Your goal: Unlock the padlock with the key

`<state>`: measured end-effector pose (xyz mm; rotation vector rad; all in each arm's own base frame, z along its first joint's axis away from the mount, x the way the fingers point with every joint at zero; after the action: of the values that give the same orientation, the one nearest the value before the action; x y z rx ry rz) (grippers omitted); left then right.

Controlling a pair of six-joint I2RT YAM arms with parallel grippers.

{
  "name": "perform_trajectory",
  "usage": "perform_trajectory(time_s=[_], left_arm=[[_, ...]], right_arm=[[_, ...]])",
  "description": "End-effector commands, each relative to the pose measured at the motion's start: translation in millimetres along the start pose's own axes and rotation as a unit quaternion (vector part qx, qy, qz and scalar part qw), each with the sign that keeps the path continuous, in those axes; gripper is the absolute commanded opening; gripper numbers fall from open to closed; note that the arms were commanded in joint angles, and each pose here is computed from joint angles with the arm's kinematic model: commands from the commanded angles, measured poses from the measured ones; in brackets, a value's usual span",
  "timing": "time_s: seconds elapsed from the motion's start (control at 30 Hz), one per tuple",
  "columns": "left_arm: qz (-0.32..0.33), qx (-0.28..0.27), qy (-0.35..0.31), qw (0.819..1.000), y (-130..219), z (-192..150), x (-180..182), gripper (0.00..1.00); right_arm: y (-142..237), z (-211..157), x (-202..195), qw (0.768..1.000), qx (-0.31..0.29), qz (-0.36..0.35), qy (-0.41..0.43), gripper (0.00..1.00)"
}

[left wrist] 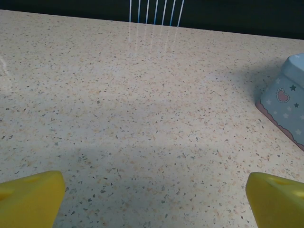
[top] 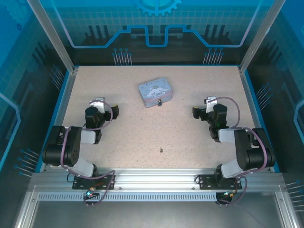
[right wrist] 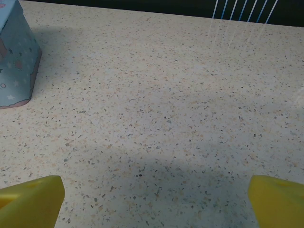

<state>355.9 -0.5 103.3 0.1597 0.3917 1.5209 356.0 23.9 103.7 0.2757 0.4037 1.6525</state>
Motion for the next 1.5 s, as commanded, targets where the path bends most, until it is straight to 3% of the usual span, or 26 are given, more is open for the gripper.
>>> perform_trajectory(time_s=[0.0,0.63,0.77,0.97,1.17,1.3,1.47], left_arm=[[-0.014,-0.004,-0.009,1.0,-2.7,5.7,-4.2,0.99],[-0.013,-0.003,-0.008,1.0,-2.8,5.3,-4.0,0.99],[0.013,-0.017,0.002,1.0,1.9,7.7,2.4,0.99],[0.04,-0.044,0.013,0.998,31.6,42.9,3.8,0.99],[0.058,-0.011,0.144,0.988,51.9,84.9,1.0,0.99],[-0.017,0.034,0.202,0.979,60.6,92.4,-23.6,0.99],[-0.088,0.099,0.257,0.957,70.7,78.2,-50.5,0.99]], right_arm=[[-2.5,8.6,0.8,1.0,-0.011,0.006,0.005,1.0],[-2.4,8.2,0.2,1.0,-0.011,0.005,0.005,1.0],[-2.0,9.2,-1.2,1.0,-0.009,0.0,0.003,1.0],[15.3,39.8,-7.4,0.999,0.03,-0.029,0.0,1.0],[49.0,59.1,9.9,0.995,0.083,-0.034,-0.035,1.0],[74.9,59.7,30.0,0.984,0.151,-0.034,-0.09,1.0],[102.3,47.9,76.4,0.967,0.221,0.005,-0.125,0.95]])
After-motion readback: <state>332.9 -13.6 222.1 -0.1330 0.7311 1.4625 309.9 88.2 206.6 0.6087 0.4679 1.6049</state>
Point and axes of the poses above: each hand's point on the last joint's axis, 136 mm out from that joint toward the fingers, its own y axis back along the fingers, its own x axis along the line the jaws close on, z = x × y, the point moved 4 cm from there along y, back along the fingers, and after that the axes turned 1 degree about y, right-handed, at the moved point
